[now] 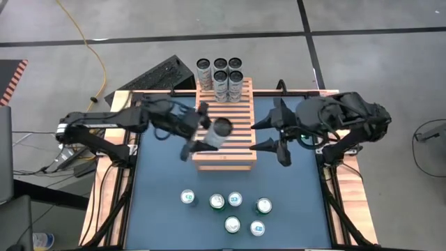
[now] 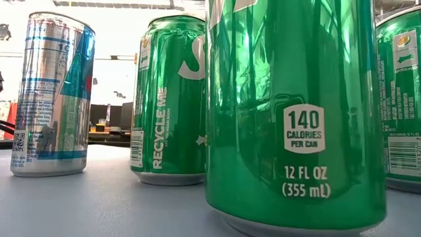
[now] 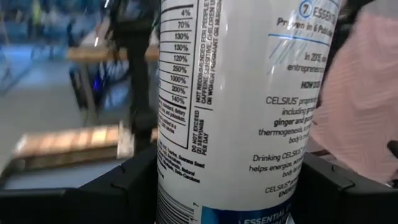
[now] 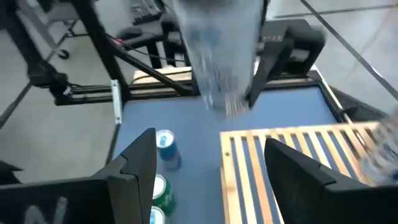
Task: Place canned beverage on shelf
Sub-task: Put the white blue soda can on the shelf aligned to the other white blue soda can
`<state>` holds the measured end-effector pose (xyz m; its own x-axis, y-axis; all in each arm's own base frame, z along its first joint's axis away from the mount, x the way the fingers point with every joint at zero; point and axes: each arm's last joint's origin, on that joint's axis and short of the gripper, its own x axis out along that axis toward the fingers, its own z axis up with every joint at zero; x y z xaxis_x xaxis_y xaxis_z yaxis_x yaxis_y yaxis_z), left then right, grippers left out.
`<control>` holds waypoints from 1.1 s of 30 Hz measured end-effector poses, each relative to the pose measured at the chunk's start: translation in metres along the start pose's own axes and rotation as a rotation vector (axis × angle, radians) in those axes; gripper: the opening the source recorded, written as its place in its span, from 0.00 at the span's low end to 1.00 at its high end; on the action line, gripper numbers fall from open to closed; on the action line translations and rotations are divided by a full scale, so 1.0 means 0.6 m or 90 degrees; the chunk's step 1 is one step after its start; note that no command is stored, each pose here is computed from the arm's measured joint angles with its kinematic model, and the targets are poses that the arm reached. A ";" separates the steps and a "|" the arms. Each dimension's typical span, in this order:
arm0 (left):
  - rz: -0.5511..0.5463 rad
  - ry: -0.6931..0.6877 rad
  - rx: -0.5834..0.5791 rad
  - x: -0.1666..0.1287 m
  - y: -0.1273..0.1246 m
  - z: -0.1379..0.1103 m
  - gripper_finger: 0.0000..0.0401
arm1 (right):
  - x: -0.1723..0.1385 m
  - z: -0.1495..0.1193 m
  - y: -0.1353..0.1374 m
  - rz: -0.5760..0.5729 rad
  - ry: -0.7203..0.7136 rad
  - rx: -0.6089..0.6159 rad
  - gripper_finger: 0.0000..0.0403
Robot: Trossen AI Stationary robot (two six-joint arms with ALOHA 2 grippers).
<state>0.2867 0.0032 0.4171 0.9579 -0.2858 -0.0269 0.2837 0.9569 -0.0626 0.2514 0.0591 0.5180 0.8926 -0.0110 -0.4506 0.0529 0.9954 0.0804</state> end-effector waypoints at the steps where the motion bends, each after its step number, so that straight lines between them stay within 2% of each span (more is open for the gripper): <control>1: -0.010 -0.013 0.015 -0.009 -0.003 0.008 0.63 | 0.000 0.002 0.001 0.005 -0.005 -0.004 0.59; 5: -0.088 -0.033 0.021 -0.041 -0.014 0.002 0.63 | 0.014 0.006 0.004 0.046 -0.010 -0.038 0.59; 9: -0.104 -0.080 0.005 -0.063 -0.018 -0.031 0.63 | 0.032 0.016 0.009 0.067 -0.046 -0.129 0.59; 13: -0.110 -0.187 -0.001 -0.090 -0.019 -0.056 0.63 | 0.053 0.033 0.008 0.027 -0.106 -0.196 0.59; 16: -0.108 -0.202 -0.040 -0.099 -0.011 -0.081 0.63 | 0.066 0.039 0.001 -0.008 -0.121 -0.227 0.60; 20: -0.098 -0.187 -0.066 -0.095 -0.003 -0.105 0.63 | 0.077 0.048 -0.018 -0.038 -0.137 -0.190 0.64; 23: -0.101 -0.185 -0.053 -0.094 -0.003 -0.110 0.63 | 0.096 0.052 -0.032 -0.021 -0.141 -0.158 0.70; 25: -0.117 -0.176 -0.048 -0.092 -0.002 -0.115 0.63 | 0.111 0.052 -0.037 -0.016 -0.135 -0.174 0.75; 29: -0.161 -0.121 -0.105 -0.089 0.000 -0.129 0.63 | 0.125 0.051 -0.033 -0.027 -0.131 -0.226 0.84; 31: -0.163 -0.083 -0.128 -0.086 0.001 -0.139 0.63 | 0.131 0.055 -0.027 -0.025 -0.140 -0.236 0.88; 33: -0.156 -0.044 -0.153 -0.080 0.005 -0.153 0.63 | 0.133 0.047 -0.023 -0.019 -0.108 -0.246 0.90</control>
<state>0.2378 0.0148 0.3266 0.8656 -0.4934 0.0857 0.4952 0.8179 -0.2928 0.3345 0.0418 0.5062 0.9562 -0.0239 -0.2917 -0.0627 0.9569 -0.2837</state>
